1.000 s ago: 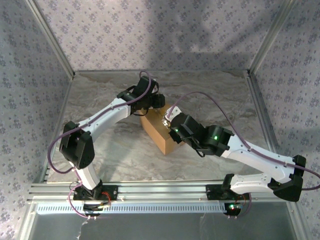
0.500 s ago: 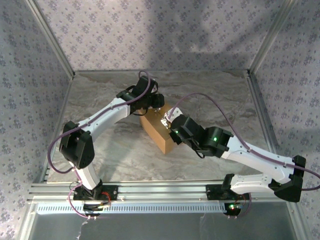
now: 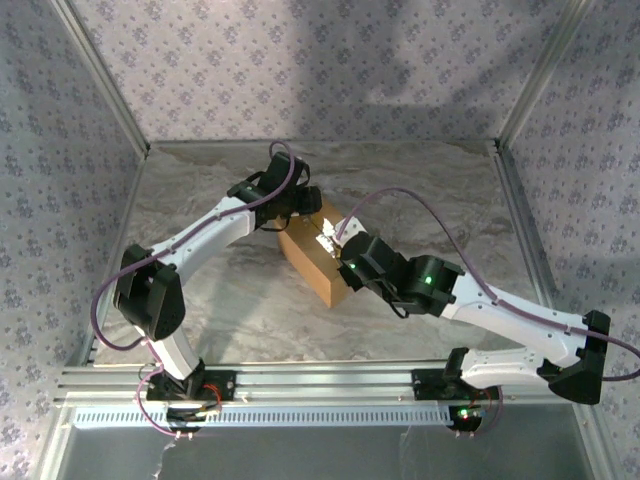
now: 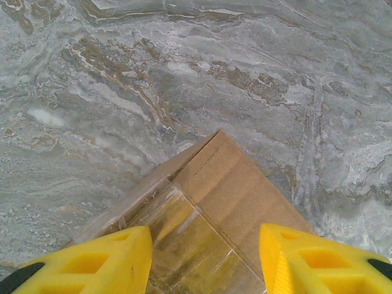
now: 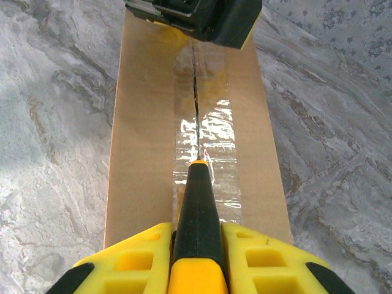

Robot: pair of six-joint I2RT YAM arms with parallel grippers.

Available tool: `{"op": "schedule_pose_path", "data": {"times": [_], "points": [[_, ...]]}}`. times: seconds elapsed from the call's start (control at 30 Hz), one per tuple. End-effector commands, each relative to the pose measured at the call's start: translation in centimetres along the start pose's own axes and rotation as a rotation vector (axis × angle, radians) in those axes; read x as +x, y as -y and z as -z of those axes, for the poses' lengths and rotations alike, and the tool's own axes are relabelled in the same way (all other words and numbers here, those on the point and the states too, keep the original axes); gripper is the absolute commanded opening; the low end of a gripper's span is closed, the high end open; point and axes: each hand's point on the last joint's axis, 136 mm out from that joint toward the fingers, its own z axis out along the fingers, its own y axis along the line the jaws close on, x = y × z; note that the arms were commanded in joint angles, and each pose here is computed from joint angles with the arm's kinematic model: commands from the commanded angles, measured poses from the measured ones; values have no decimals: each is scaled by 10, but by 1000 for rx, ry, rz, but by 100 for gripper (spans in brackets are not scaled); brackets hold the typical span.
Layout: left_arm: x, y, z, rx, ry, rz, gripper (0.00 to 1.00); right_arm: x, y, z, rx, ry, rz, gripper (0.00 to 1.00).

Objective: Unpack the express box

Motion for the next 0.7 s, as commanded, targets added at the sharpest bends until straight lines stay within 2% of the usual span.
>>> {"op": "schedule_pose_path", "data": {"times": [0.0, 0.67], "points": [[3, -30, -1, -105, -6, 25, 52, 31, 1, -2, 10, -110, 34, 0], [8, -43, -12, -147, -25, 22, 52, 16, 11, 16, 21, -71, 49, 0]]}}
